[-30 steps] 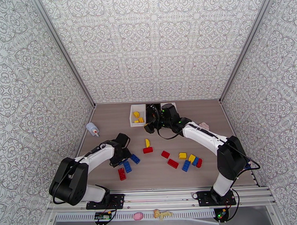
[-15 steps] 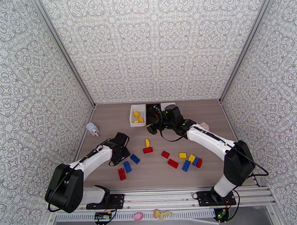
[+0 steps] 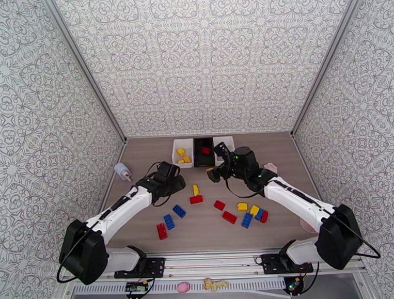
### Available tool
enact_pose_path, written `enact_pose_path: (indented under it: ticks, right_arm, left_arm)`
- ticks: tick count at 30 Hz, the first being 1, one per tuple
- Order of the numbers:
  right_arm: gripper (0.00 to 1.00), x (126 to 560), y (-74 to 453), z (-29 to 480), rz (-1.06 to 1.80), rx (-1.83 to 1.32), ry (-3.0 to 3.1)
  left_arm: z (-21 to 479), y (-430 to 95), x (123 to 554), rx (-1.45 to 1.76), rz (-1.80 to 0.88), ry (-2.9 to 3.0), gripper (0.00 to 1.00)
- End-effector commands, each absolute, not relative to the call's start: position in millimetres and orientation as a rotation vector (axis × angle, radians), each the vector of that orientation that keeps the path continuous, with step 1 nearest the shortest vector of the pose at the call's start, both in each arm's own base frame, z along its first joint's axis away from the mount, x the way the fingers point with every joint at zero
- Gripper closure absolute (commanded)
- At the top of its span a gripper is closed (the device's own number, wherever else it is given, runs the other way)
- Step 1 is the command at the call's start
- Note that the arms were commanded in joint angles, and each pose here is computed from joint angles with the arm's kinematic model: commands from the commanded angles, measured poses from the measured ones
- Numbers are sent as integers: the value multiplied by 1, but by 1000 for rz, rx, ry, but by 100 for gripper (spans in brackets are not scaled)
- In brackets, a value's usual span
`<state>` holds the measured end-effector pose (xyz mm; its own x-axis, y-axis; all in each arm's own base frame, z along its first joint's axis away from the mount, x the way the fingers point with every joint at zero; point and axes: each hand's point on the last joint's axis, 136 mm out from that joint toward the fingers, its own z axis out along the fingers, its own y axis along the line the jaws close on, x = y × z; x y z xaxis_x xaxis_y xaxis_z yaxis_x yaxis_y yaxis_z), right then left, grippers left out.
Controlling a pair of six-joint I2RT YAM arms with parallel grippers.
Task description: Sort the legos into containers by color
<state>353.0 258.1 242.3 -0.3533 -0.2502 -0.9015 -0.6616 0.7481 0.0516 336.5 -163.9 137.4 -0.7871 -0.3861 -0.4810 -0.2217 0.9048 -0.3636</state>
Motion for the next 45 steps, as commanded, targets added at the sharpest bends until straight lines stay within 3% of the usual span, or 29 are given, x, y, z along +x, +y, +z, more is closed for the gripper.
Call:
enact_pose_path:
  ticks: [1, 18, 31, 35, 42, 45]
  right_arm:
    - [0, 351, 228, 238, 428, -610, 1967]
    - [1, 336, 177, 238, 358, -470, 1994]
    - [1, 331, 163, 242, 324, -427, 1997]
    - [1, 330, 159, 243, 327, -398, 2001]
    - [1, 332, 144, 244, 306, -261, 2013]
    - [1, 333, 136, 239, 292, -187, 2025]
  left_arm:
    - [169, -211, 373, -239, -530, 2384, 47]
    - [217, -361, 491, 275, -775, 1992, 47]
    - [163, -396, 570, 275, -781, 2009, 45]
    - [168, -401, 579, 285, -785, 2001, 37]
    - [196, -398, 558, 359, -777, 1970, 2]
    - [213, -392, 537, 406, -769, 1940, 0]
